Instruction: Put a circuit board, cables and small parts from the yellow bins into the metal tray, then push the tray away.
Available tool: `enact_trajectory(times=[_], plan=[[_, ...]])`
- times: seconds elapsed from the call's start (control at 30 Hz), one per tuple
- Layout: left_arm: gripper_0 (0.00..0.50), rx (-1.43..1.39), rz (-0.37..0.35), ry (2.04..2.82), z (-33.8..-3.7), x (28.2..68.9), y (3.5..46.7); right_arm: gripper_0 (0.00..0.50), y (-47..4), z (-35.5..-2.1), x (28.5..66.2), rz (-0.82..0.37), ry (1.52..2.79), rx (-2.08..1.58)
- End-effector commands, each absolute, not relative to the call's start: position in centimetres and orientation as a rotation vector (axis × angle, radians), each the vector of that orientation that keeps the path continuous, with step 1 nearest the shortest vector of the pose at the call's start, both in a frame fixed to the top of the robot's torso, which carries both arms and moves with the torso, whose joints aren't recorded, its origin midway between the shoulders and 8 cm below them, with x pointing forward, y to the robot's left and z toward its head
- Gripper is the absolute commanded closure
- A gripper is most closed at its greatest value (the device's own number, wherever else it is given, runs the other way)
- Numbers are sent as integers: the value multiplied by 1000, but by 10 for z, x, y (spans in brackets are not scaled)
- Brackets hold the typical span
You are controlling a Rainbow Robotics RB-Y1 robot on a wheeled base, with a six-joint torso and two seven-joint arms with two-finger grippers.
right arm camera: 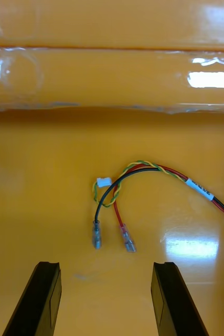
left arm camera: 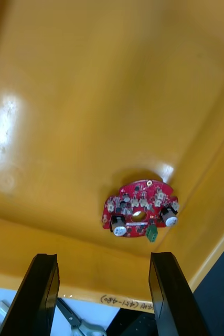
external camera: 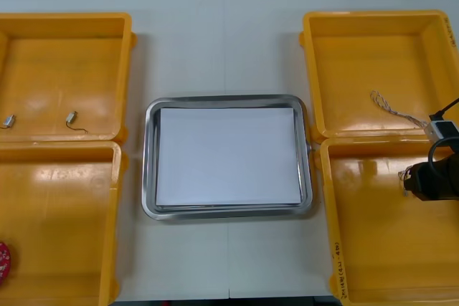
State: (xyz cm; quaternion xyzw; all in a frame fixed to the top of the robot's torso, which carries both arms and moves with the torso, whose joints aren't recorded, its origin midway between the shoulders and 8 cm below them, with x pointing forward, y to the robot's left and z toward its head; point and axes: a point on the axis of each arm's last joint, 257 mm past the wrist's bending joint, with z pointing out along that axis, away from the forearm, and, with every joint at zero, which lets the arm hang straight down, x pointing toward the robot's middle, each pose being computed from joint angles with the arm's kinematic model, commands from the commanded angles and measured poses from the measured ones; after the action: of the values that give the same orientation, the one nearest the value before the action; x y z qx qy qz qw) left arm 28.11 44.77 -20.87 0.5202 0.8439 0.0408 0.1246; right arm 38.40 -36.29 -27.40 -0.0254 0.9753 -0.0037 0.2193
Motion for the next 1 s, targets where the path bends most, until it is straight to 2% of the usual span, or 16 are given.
enact_trajectory(times=[0.03,0.33,0.47,0.63,1.0], plan=[[0,1578,201,2511,-210,261,478,0,-383,-278,384,-93,2698,-142],[0,1566,232,2535,-228,254,486,0,-389,-287,392,-101,2676,-158],[0,1561,253,2522,-237,258,485,0,-389,-293,393,-103,2677,-164],[0,1513,316,2502,-248,269,488,0,-387,-301,395,-84,2673,-162],[0,1435,330,2520,-272,270,484,0,-377,-311,388,-58,2697,-189]])
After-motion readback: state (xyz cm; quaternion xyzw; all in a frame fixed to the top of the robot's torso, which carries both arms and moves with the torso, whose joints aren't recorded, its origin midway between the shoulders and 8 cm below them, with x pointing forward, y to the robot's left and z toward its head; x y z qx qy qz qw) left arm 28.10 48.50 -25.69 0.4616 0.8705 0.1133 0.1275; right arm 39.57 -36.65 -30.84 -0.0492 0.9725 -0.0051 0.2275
